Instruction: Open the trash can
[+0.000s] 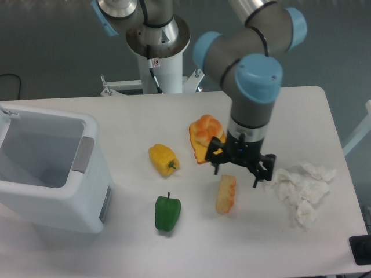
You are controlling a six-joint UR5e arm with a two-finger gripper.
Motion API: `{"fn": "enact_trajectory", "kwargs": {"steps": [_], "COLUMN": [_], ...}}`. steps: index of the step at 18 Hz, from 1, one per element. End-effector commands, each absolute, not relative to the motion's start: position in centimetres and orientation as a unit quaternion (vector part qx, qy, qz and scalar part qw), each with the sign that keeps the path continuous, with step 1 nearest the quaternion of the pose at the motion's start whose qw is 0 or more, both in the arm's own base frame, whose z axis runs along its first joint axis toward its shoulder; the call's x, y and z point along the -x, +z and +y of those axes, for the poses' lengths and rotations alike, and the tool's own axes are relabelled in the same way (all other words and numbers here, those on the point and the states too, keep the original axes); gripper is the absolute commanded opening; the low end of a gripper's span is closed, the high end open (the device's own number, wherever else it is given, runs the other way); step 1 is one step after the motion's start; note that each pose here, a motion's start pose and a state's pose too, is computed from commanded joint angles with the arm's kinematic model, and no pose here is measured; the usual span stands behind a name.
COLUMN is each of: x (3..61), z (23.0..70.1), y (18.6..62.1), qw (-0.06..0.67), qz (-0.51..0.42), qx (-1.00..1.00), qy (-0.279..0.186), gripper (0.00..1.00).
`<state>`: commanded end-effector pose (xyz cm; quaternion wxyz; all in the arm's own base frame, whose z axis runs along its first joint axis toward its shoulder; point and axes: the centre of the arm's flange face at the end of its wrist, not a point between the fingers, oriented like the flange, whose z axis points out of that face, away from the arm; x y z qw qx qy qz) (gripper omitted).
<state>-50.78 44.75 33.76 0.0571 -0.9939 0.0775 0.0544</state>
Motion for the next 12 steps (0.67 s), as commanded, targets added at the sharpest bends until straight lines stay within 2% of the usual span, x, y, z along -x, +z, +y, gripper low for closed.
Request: {"fn": "enact_trajectory", "kwargs": {"steps": [4, 12], "x": [53.5, 54.2], "z": [41.1, 40.4], "y": [32.7, 31.8], "qw": [0.019, 0.011], "qz": [0.148, 0.148], "qx": [0.987, 0.988], "qy": [0.062, 0.053], "gripper": [1.00, 1.00]}}
